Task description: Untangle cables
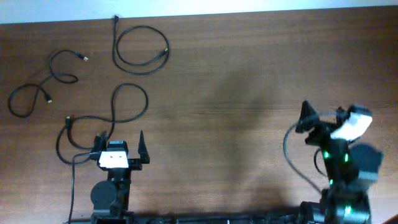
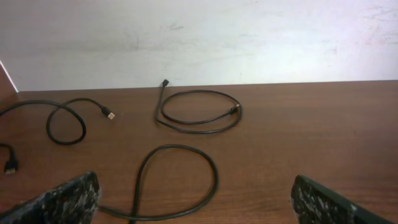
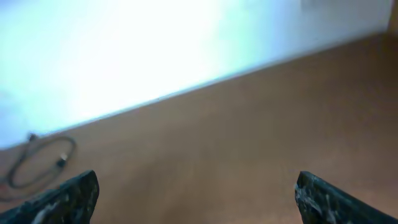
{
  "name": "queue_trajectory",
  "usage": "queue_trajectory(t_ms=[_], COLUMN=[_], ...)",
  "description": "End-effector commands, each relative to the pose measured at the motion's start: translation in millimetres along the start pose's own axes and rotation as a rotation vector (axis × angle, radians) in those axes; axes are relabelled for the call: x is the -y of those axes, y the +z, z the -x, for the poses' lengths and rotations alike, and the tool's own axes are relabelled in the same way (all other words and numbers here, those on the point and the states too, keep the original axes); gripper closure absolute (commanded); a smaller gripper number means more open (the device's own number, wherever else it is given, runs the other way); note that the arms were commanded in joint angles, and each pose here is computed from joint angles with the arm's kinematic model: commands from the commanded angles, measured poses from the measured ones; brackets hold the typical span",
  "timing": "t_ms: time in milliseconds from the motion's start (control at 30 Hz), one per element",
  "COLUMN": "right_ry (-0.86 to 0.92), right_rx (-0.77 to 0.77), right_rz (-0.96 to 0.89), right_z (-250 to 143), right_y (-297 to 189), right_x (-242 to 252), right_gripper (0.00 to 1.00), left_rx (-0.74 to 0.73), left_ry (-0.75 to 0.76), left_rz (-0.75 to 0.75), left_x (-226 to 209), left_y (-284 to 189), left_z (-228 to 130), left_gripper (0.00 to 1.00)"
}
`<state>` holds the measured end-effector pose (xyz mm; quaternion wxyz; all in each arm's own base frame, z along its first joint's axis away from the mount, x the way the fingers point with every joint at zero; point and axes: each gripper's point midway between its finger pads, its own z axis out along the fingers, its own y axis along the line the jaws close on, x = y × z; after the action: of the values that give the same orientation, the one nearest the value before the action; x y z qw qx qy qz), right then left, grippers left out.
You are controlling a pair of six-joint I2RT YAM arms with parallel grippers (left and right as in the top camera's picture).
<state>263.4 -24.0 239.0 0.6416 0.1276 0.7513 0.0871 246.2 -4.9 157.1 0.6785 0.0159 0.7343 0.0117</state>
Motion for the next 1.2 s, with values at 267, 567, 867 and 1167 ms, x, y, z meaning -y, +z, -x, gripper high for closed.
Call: queue_trajectory(t_ms=[267,567,867,1167], right_ry=[-0.046,-0.105,-0.117,-0.115], right_rx=[0.211,0.364,0.379,0.314], right_rz=[0.053,0.054,0.103,0.09], right_z=[8.8,35.8,21.4,-7.5], right_y=[-29.7,-53.3,-42.1,-27.5], right_x=[-6.1,-12.0,-13.9,-4.0], right_gripper=[0.01,0.01,0.01,0.01], left_rx=[0.003,0.003,0.003,0.003], left_ry=[0.015,0.015,0.015,0.015], left_rz=[-0.004,-0.004,-0.004,-0.004], left_x=[0.3,0.2,0.2,0.2], left_y=[-0.4,-0.4,-0.4,-0.4], left_z=[-0.1,-0.1,-0.1,-0.1], left_gripper=[0.01,0.01,0.01,0.01])
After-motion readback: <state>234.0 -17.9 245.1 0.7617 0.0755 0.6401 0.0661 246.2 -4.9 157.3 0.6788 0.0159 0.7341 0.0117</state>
